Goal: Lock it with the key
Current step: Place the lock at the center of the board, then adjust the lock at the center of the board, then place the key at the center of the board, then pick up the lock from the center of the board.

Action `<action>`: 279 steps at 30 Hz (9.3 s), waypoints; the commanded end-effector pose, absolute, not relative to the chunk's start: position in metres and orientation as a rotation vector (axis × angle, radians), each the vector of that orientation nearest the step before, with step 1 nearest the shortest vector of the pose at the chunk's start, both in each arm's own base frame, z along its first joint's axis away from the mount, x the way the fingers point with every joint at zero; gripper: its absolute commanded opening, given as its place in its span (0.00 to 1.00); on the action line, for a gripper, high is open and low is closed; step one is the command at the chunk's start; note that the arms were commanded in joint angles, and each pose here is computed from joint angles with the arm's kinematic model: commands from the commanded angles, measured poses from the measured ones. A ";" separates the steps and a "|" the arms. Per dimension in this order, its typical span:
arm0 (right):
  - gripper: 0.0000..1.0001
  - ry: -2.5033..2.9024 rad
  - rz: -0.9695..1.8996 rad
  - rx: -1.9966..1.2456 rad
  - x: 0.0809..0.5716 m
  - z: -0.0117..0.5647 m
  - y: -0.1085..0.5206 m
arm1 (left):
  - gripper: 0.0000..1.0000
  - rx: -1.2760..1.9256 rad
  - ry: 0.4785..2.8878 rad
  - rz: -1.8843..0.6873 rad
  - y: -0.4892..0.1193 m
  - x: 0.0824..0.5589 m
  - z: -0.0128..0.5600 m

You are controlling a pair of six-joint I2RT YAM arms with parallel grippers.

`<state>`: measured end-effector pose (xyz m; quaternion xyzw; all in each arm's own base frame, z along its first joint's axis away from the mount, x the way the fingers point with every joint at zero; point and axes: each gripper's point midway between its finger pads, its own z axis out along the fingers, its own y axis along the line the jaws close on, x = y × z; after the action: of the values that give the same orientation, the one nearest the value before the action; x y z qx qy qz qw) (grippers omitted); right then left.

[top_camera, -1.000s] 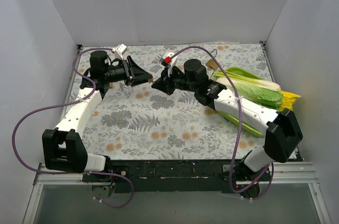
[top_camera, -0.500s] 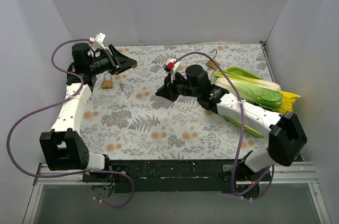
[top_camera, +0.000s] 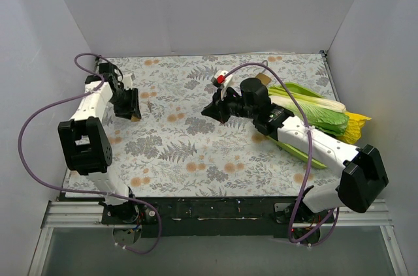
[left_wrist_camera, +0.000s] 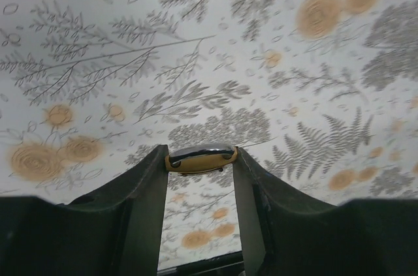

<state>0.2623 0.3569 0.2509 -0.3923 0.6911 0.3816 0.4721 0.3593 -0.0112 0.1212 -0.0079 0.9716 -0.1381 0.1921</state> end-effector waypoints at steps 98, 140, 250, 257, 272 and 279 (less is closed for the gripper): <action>0.01 1.529 1.120 -1.161 0.235 0.267 0.361 | 0.60 0.134 2.904 -0.189 0.008 0.352 0.025; 0.01 1.006 1.210 -1.404 0.173 0.325 0.354 | 0.39 1.369 1.560 -1.265 -0.240 0.190 0.280; 0.57 2.347 0.238 -0.476 0.483 0.119 0.255 | 0.95 0.272 2.241 -0.600 -0.069 0.428 0.249; 0.63 2.382 0.331 -0.294 0.501 0.103 0.271 | 0.96 0.278 2.290 -0.635 -0.072 0.429 0.239; 0.63 2.383 0.301 -0.209 0.527 0.070 0.278 | 0.96 0.242 2.383 -0.499 -0.054 0.398 0.224; 0.62 2.380 0.303 -0.245 0.531 0.053 0.284 | 0.97 0.268 2.372 -0.487 -0.053 0.397 0.221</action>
<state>0.5185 0.2763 0.0524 -0.0960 0.9305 0.1118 0.3354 0.4034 -0.0556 0.2032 0.0874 0.9226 -0.2009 0.3175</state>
